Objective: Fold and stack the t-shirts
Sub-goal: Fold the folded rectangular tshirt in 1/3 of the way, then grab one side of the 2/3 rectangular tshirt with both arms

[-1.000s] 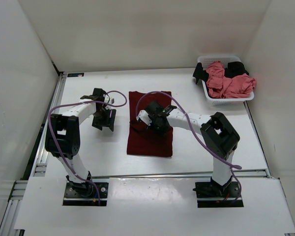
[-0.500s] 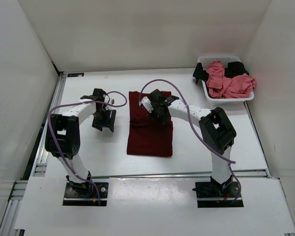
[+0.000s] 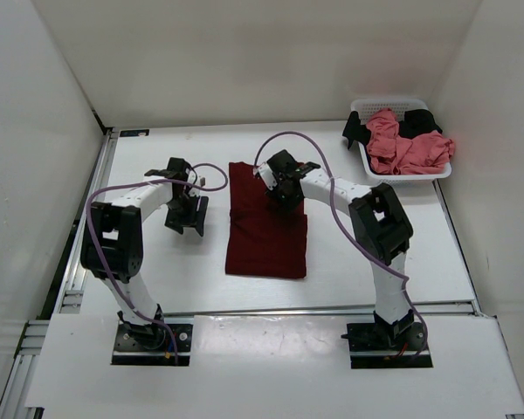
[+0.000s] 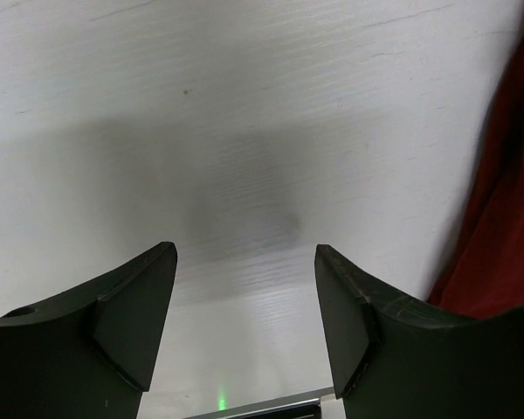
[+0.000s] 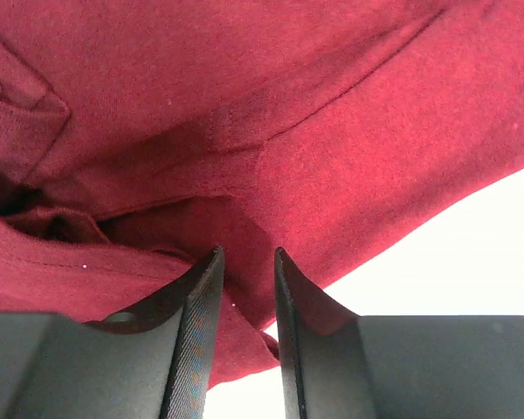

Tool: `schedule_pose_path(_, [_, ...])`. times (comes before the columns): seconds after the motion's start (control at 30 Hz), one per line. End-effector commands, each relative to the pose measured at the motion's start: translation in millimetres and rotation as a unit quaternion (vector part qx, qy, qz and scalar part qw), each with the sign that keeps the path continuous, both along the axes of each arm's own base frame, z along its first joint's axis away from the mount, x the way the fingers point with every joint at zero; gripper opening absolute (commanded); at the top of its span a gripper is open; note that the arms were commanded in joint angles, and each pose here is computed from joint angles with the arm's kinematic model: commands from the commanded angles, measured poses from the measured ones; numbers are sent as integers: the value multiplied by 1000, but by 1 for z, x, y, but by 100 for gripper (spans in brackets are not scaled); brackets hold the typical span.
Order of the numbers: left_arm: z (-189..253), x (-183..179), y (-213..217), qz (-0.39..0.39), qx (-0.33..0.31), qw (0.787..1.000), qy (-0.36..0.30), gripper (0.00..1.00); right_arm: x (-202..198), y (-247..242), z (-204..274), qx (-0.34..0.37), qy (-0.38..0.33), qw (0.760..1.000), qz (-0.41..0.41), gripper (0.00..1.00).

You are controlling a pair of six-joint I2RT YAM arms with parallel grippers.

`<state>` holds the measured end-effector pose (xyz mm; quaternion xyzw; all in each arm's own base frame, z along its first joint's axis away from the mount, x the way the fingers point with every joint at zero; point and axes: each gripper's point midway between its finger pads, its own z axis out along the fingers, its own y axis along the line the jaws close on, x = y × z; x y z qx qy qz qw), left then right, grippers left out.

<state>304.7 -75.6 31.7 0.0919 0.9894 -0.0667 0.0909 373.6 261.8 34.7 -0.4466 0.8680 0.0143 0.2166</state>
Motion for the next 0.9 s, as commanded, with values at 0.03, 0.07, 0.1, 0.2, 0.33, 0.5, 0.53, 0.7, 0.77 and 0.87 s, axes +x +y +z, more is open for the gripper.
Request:
schedule_pose_path(0.03, [32,19,-19,-19,-31,998,-48,76,23,7,65,64,-66,993,-70,35])
schedule_pose_path(0.07, [49,29,-28,-27,-45,996,-74,76,28,3,76,76,-79,989,-99,35])
schedule_pose_path(0.1, [59,32,-37,-34,-69,994,-83,76,34,0,89,101,-87,983,-128,35])
schedule_pose_path(0.2, [88,42,-65,-63,-128,984,-104,76,30,-21,109,207,-53,944,-250,39])
schedule_pose_path(0.33, [93,21,-81,-89,-140,982,-95,76,-16,-41,109,302,48,890,-339,44])
schedule_pose_path(0.5, [67,-48,-98,-140,-142,979,-52,79,-101,-44,89,329,141,866,-351,50])
schedule_pose_path(0.53, [67,-58,-103,-150,-156,975,-43,79,-119,-44,73,329,163,858,-358,50])
schedule_pose_path(0.7, [40,-82,-120,-190,-156,969,-20,79,-155,-32,46,375,222,829,-352,51])
schedule_pose_path(0.77, [27,-86,-114,-191,-125,973,-16,79,-165,-24,41,386,242,828,-328,51])
schedule_pose_path(0.87, [13,-88,-107,-186,-106,977,-7,79,-175,-14,35,376,254,835,-311,51])
